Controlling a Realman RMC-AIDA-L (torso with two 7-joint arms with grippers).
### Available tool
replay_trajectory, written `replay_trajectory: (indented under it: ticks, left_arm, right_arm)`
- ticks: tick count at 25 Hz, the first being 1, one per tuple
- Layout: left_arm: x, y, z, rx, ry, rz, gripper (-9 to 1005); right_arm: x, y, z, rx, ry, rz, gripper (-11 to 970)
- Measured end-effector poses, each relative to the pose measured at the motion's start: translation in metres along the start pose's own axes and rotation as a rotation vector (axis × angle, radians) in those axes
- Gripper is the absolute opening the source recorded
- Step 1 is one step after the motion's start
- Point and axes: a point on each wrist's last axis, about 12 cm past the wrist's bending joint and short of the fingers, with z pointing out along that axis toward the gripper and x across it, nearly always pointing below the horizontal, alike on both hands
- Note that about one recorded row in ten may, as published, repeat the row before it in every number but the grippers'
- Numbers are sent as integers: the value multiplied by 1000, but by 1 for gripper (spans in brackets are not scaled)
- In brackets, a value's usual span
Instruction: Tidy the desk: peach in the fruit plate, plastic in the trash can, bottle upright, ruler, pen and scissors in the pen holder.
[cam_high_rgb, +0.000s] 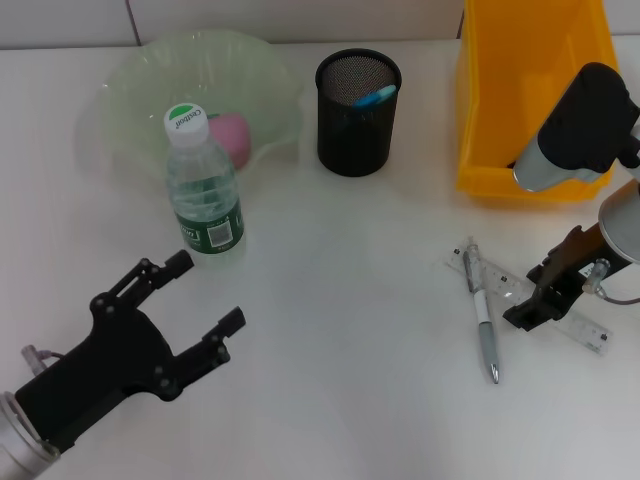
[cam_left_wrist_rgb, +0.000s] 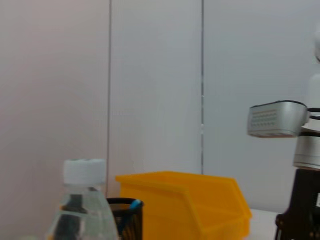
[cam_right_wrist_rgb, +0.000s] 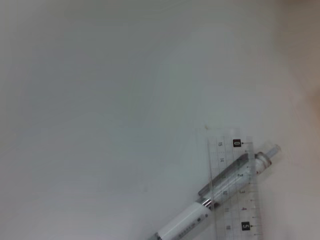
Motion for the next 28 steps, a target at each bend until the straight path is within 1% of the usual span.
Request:
replay_trajectory:
  ticks: [4,9,11,16,28]
  left_arm:
    - [1,0,3,25,10,-8,812]
    - [1,0,4,20,18,-18,811]
    - [1,1,4,19,18,-18,811]
    - [1,1,4,19,18,-18,811]
    - [1,0,4,23,15,-18,811]
  right_arm:
    - [0,0,0,0,2,-2,632]
    - [0,1,1,0,1,-2,631]
    - [1,1,1,-2,4,0,608]
    - [1,1,1,-4,5,8,453]
    - [1,2,0,-12,5,13,398]
